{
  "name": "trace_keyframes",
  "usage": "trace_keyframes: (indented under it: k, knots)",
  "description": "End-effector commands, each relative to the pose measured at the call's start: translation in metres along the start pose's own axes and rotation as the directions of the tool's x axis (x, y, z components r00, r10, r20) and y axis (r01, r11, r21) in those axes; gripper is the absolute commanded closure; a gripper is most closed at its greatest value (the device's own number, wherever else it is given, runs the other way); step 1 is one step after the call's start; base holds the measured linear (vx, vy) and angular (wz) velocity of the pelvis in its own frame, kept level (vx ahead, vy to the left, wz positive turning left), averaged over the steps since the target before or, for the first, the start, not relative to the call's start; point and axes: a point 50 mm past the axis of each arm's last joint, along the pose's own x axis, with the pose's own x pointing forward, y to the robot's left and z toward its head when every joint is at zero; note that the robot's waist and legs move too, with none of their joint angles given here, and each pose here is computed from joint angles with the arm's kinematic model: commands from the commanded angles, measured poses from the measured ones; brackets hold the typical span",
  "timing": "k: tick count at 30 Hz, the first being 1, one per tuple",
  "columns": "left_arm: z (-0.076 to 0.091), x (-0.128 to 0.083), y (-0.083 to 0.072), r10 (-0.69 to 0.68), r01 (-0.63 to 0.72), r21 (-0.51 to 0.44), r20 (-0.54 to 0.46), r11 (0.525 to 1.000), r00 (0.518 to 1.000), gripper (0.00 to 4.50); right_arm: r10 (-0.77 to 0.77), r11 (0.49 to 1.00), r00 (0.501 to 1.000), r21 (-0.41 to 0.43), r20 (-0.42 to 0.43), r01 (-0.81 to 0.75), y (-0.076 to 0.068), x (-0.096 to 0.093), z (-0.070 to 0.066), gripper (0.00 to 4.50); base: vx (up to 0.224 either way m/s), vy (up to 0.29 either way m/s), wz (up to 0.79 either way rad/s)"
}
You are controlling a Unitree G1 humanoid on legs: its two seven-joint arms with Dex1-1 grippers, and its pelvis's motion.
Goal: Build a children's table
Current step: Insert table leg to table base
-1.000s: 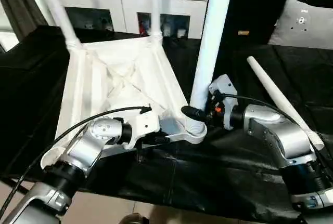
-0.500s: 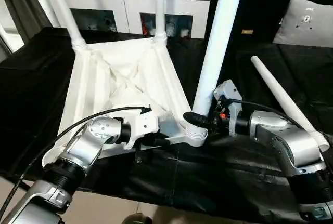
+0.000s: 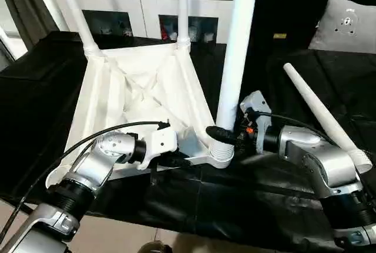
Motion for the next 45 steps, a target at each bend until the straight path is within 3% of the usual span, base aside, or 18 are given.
trace_keyframes:
  k: [1,6,10,15,22,29,35,39,45]
  knots:
    - [0.005,0.008,-0.005,-0.036,0.036,0.037,0.016,0.999,0.999,4.5,-0.01,0.996,0.998,0.093,-0.064,0.016,0.0,0.001,-0.026,2.62,0.0,0.0,0.0]
    - [0.005,0.007,-0.005,0.002,0.0,-0.026,0.063,1.0,0.998,4.5,-0.037,0.988,0.999,0.152,0.007,0.036,0.0,-0.003,-0.037,2.62,0.0,0.0,0.0]
    - [0.004,0.008,-0.006,0.026,-0.023,-0.045,0.073,0.999,0.997,4.5,-0.115,0.986,0.987,0.134,0.113,0.1,0.006,-0.007,-0.046,2.62,0.0,0.0,0.0]
    - [0.004,0.008,-0.007,0.027,-0.024,-0.045,0.072,0.999,0.997,4.5,-0.135,0.991,0.989,0.015,0.063,0.134,0.012,-0.01,-0.056,2.62,0.0,0.0,0.0]
    - [0.004,0.008,-0.009,0.019,-0.015,-0.051,0.071,0.999,0.997,4.5,-0.151,0.988,0.982,0.044,0.11,0.147,0.016,-0.012,-0.061,2.62,0.0,0.0,0.0]
    - [0.001,0.004,-0.012,-0.039,0.039,-0.012,0.015,0.999,0.999,4.5,-0.1,0.994,0.995,-0.039,-0.025,0.099,0.019,-0.003,-0.073,2.62,0.0,0.0,0.0]
    - [0.006,0.001,-0.008,-0.107,0.107,0.045,-0.015,0.993,0.994,4.5,0.002,0.999,0.991,-0.053,-0.135,-0.01,0.016,0.009,-0.077,2.62,0.0,0.0,0.0]
    - [0.009,0.001,-0.005,-0.122,0.123,0.059,-0.018,0.991,0.992,4.5,0.03,0.999,0.987,-0.034,-0.155,-0.036,0.016,0.012,-0.079,2.62,0.0,0.0,0.0]
    - [0.013,-0.007,0.017,-0.05,0.051,0.05,-0.011,0.997,0.999,4.5,0.04,0.998,0.986,-0.035,-0.161,-0.047,0.017,0.017,-0.08,2.62,0.0,0.0,0.0]
